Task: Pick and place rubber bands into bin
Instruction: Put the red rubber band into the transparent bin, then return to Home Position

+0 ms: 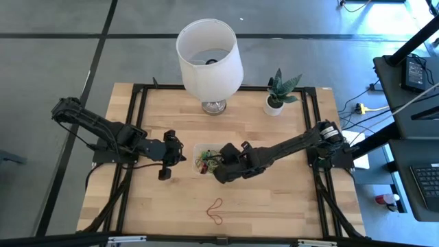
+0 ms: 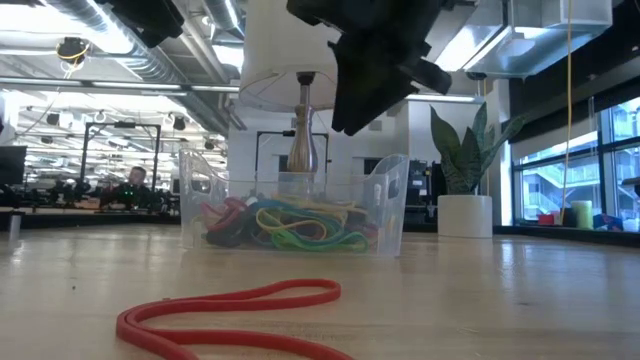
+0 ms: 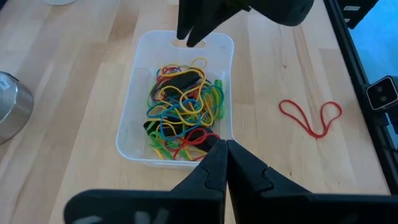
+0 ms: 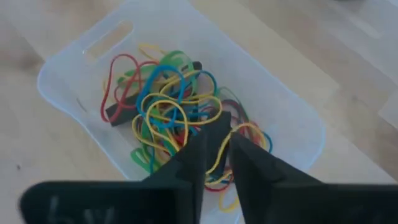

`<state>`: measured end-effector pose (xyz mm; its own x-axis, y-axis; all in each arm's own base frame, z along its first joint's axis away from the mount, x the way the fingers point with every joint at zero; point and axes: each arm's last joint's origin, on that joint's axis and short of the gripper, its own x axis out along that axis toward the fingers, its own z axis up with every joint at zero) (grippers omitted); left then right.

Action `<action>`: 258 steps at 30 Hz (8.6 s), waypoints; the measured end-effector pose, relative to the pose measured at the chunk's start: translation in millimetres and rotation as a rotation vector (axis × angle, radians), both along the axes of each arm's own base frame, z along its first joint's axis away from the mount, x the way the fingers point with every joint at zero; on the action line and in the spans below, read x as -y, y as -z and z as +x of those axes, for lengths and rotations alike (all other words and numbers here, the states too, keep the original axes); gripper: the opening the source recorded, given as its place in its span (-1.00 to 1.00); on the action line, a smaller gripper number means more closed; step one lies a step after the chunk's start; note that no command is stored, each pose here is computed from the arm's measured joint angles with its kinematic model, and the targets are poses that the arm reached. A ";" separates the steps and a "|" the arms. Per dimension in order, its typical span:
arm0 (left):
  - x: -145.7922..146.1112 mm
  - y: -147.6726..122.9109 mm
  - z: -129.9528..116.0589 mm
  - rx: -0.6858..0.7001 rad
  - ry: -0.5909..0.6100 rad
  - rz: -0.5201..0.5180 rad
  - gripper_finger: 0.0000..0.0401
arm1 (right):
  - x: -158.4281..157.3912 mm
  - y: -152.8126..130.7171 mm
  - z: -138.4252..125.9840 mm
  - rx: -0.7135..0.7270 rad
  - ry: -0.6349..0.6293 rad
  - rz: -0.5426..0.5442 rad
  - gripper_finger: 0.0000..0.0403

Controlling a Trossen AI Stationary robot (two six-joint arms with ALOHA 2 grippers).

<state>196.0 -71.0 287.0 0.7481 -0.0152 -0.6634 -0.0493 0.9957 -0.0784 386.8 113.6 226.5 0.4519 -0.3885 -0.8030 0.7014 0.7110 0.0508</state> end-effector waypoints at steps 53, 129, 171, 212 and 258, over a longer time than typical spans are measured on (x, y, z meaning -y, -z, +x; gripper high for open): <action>131.4 83.6 153.2 -0.357 -0.166 -0.151 -0.37 | 13.9 33.8 -277.7 0.141 -0.501 0.147 -0.90; 151.0 121.3 156.1 -0.435 -0.031 -0.111 -0.44 | 18.4 31.4 -280.1 0.231 -0.520 0.116 -0.90; 137.4 82.0 147.8 -0.260 -0.084 0.103 -0.99 | 18.8 31.8 -280.3 0.220 -0.540 0.095 -0.90; 16.2 61.8 124.8 -0.296 -0.318 0.085 -0.60 | 18.9 31.5 -280.2 0.218 -0.562 0.068 -0.90; -83.2 92.0 -99.8 0.656 -0.224 0.087 -0.99 | 53.5 15.5 -241.7 0.495 -0.114 0.068 -0.90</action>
